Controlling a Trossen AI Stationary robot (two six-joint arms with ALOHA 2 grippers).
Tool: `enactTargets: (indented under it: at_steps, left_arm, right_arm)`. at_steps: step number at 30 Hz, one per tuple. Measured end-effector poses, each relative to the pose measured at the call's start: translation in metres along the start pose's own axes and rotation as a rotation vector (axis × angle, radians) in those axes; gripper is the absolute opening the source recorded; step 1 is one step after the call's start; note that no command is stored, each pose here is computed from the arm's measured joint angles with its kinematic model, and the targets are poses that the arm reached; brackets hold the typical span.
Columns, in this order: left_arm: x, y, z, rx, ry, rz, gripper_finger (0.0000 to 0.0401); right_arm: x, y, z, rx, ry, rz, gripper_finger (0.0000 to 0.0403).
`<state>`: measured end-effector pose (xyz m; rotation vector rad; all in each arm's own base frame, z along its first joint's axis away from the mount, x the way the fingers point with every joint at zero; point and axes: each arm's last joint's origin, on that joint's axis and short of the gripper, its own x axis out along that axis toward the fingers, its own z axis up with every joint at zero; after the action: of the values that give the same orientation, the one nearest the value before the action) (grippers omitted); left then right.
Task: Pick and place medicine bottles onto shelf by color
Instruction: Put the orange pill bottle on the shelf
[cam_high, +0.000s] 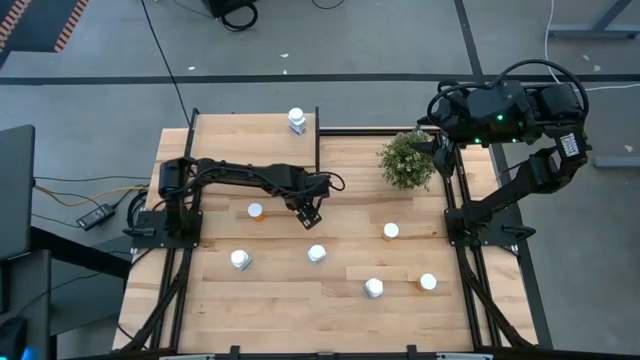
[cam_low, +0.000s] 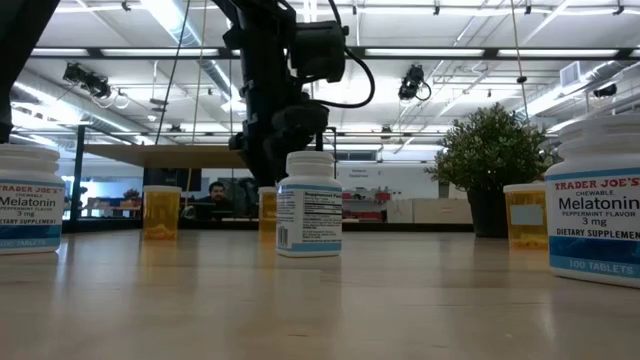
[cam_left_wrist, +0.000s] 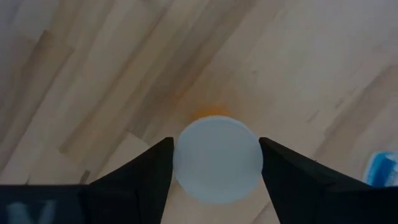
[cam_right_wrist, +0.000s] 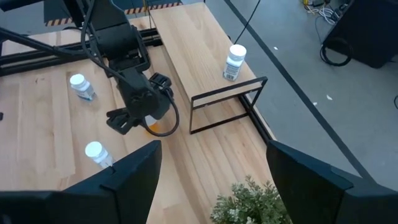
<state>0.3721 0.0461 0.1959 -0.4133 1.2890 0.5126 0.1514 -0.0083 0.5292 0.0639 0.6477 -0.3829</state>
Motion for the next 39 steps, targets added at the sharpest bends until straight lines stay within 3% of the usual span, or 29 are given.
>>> enactTargets:
  at_steps: [10, 22, 31, 39]
  left_arm:
    - [-0.024, -0.004, 0.010, 0.000, 0.018, -0.049, 0.0228]
    - [-0.113, -0.003, 0.043, 0.107, -0.126, -0.076, 0.0233]
    - [-0.166, 0.032, 0.055, 0.198, -0.158, -0.046, 0.0235]
    - [-0.180, 0.071, 0.065, 0.236, -0.175, -0.004, 0.0233]
  right_arm:
    - [0.000, 0.000, 0.000, -0.009, 0.000, 0.000, 0.0298]
    - [0.000, 0.000, 0.000, -0.020, 0.000, 0.000, 0.0298]
    - [0.000, 0.000, 0.000, -0.028, 0.000, 0.000, 0.0298]
    - [0.000, 0.000, 0.000, -0.027, 0.000, 0.000, 0.0298]
